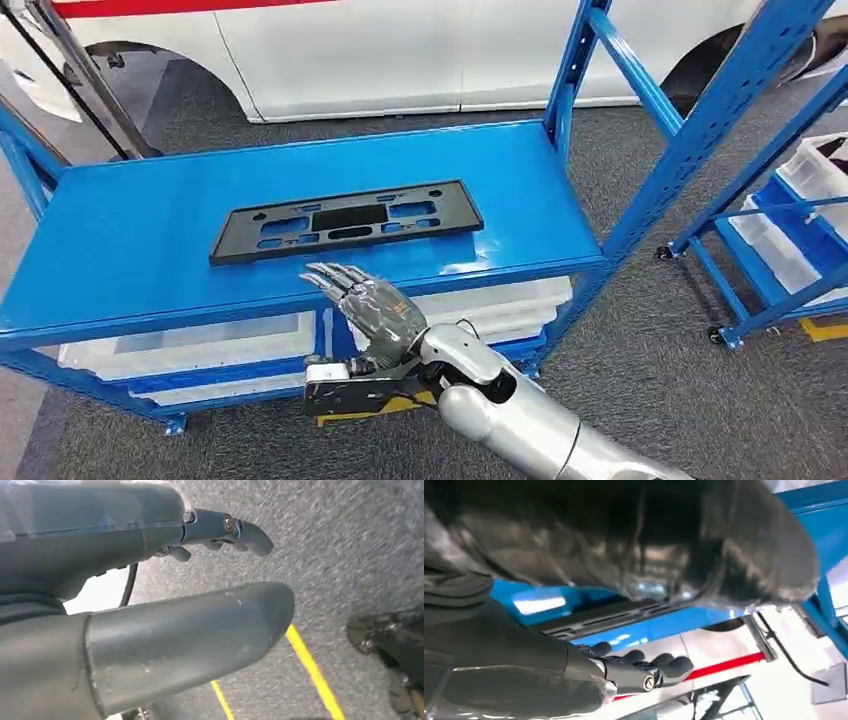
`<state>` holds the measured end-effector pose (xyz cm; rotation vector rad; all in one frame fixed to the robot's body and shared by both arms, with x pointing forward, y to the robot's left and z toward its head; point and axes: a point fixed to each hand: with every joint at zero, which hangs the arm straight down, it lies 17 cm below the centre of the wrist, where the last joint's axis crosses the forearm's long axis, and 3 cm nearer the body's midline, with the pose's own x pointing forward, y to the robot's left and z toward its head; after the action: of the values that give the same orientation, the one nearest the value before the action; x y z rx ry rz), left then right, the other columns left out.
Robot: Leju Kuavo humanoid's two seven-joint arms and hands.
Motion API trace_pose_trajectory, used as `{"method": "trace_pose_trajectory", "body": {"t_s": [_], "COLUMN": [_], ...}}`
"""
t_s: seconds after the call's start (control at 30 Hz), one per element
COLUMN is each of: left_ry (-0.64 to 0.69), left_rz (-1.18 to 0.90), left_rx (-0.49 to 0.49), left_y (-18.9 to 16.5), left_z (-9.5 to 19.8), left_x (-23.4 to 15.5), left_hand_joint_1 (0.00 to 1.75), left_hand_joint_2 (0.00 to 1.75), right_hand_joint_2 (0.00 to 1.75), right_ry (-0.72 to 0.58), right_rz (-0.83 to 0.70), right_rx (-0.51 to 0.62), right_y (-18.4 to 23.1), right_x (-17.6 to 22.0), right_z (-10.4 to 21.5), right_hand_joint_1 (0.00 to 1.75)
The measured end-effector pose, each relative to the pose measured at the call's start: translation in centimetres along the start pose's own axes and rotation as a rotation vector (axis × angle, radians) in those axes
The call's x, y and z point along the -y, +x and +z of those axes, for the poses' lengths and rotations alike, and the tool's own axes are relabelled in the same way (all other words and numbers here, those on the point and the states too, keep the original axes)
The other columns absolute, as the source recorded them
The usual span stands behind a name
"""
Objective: Take the parts from the cabinet and place them on the table.
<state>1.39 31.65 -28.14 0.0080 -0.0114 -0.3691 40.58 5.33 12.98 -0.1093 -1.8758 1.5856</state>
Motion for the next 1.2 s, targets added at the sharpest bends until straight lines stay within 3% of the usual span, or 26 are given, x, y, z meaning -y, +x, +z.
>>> {"method": "trace_pose_trajectory", "body": {"t_s": [1.2], "left_ry": [0.0], "left_rz": [0.004], "left_rx": [0.0], "left_y": [0.18], "left_z": [-0.02], "left_x": [0.26], "left_hand_joint_1": [0.0], "left_hand_joint_2": [0.0], "right_hand_joint_2": [0.0], "right_ry": [0.007], "right_rz": [-0.009], "right_rx": [0.003], "right_y": [0.71], "right_x": [-0.23], "right_z": [-0.31], "right_hand_joint_1": [0.0]}}
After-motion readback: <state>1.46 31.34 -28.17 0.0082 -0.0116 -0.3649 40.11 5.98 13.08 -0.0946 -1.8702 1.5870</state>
